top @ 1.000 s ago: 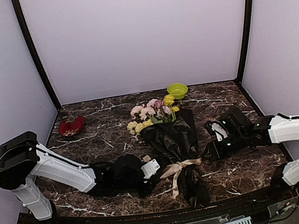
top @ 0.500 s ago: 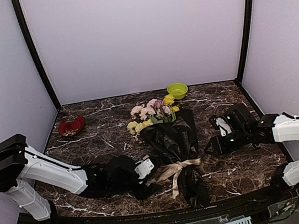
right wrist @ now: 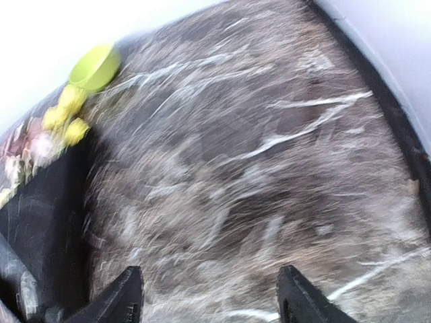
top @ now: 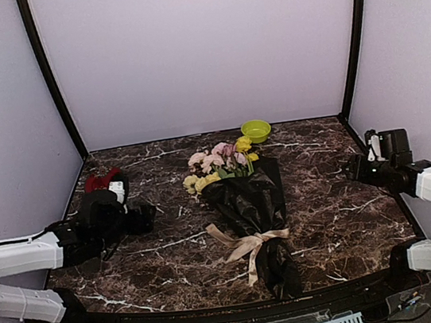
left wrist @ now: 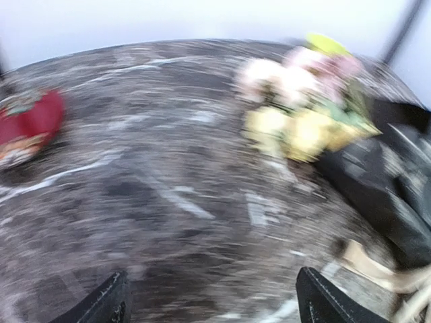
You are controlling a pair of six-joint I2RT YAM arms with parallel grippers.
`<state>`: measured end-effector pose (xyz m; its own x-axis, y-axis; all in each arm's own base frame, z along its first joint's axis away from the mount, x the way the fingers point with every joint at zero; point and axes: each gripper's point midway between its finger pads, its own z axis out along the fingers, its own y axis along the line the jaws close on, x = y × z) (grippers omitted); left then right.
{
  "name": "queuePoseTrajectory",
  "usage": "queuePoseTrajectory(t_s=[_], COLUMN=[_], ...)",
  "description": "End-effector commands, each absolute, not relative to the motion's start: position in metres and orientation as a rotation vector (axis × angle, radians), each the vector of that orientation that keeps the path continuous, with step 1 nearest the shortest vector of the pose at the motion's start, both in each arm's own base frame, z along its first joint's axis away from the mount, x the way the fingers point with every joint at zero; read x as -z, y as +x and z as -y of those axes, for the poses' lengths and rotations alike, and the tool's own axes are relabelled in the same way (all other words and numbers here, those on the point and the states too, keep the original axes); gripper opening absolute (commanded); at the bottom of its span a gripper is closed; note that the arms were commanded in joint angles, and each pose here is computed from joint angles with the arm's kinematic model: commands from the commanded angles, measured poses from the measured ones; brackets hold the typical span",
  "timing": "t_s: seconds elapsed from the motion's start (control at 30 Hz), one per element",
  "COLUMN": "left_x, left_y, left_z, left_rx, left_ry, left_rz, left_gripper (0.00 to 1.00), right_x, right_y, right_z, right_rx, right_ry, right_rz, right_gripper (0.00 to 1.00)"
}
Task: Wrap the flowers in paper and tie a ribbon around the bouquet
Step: Reset both arms
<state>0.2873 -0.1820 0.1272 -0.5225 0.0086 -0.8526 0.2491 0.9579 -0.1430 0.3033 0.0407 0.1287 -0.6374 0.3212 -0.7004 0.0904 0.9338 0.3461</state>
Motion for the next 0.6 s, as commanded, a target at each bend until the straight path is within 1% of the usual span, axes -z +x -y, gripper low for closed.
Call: queuePoseTrajectory(t_s=[0.0, 0.07, 0.2, 0.33, 0.57], left_x=[-0.117, -0.123, -0.129, -0.127, -0.136], left_y=[0.281, 0.283, 0.286, 0.295, 0.309], left_z=[0.085, 0.057, 0.014, 0.001, -0.003], left_rx=[0.042, -0.017, -0.137, -0.159, -0.228], left_ry=[-0.126, -0.198, -0.354, -0.412, -0.375], left_rz=[-2.137, -2.112, -2.063, -2.043, -1.989], left_gripper=[0.89, 0.90, 0.92, 0.93, 0.93], right_x=[-0.142, -0.144, -0.147, -0.144, -0.132], right_y=[0.312, 0.314, 0.318, 0.322, 0.322], right_z=[-0.003, 0.011, 0.023, 0.025, 0.027], right_rx=[-0.318, -0.316, -0.303, -0.308, -0.292], right_ry=[0.390, 0.439, 0.507, 0.512, 0.525], right_rz=[-2.097, -2.047, -1.951, -1.913, -1.938], right_gripper=[0.77, 0.83, 0.88, 0.89, 0.89])
